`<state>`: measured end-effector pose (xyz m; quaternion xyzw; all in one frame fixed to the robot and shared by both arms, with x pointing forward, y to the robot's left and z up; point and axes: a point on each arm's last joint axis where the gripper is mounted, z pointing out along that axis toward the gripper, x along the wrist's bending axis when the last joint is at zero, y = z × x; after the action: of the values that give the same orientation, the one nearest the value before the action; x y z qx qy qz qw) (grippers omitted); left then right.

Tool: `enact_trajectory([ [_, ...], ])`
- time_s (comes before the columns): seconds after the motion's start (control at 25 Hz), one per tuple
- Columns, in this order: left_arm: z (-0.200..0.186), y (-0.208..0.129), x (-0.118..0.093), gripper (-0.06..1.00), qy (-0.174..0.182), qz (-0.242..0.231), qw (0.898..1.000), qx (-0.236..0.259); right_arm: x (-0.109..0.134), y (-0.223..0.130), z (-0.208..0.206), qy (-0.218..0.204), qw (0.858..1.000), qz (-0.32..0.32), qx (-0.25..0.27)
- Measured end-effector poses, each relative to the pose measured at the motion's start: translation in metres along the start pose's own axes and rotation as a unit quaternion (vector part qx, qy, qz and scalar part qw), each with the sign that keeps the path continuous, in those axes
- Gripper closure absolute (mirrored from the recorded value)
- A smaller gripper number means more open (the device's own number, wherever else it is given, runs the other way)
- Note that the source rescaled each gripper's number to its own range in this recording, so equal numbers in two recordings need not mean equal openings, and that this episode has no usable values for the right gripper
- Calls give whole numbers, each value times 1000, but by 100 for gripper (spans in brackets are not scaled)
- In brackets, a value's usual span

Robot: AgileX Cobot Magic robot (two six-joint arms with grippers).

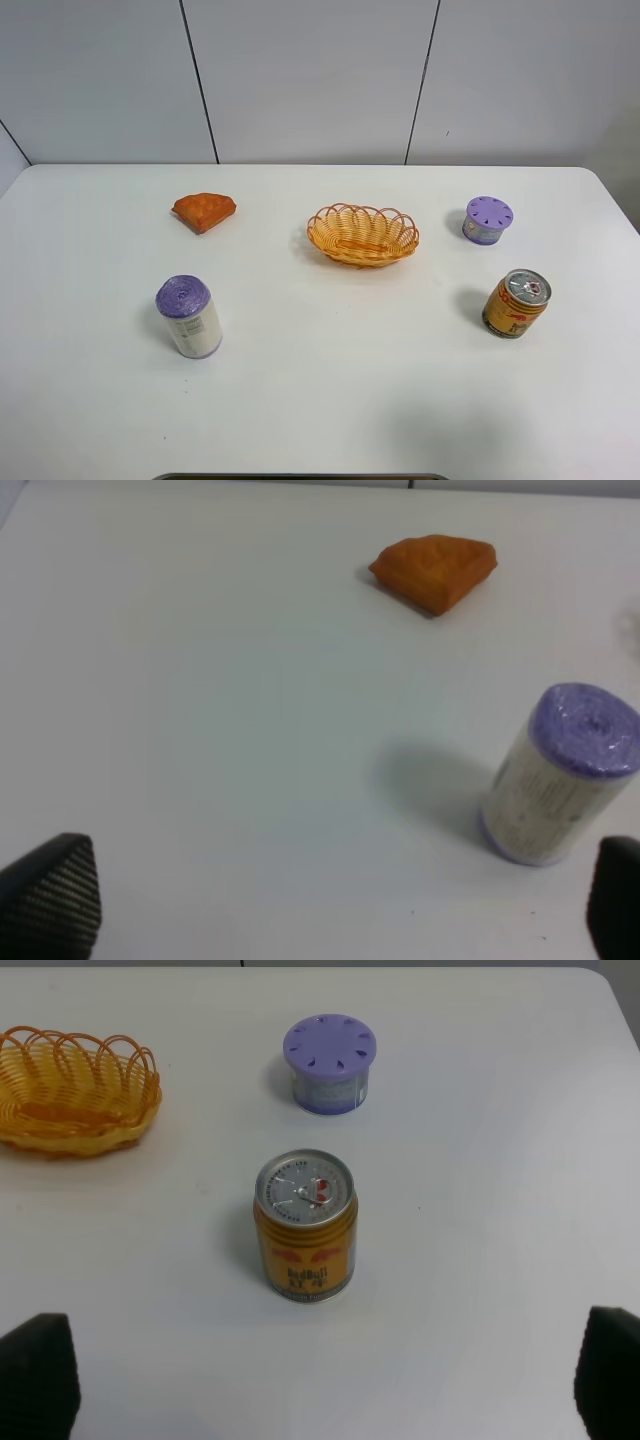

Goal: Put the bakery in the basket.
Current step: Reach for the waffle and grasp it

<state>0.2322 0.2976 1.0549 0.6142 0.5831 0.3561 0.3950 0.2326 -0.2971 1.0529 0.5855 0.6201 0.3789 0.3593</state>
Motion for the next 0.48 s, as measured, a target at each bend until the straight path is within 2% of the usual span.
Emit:
enact_trajectory([
  [0.48,0,0,0,-5,0,0,1000,0,0,0,0,0,1000,0,0],
])
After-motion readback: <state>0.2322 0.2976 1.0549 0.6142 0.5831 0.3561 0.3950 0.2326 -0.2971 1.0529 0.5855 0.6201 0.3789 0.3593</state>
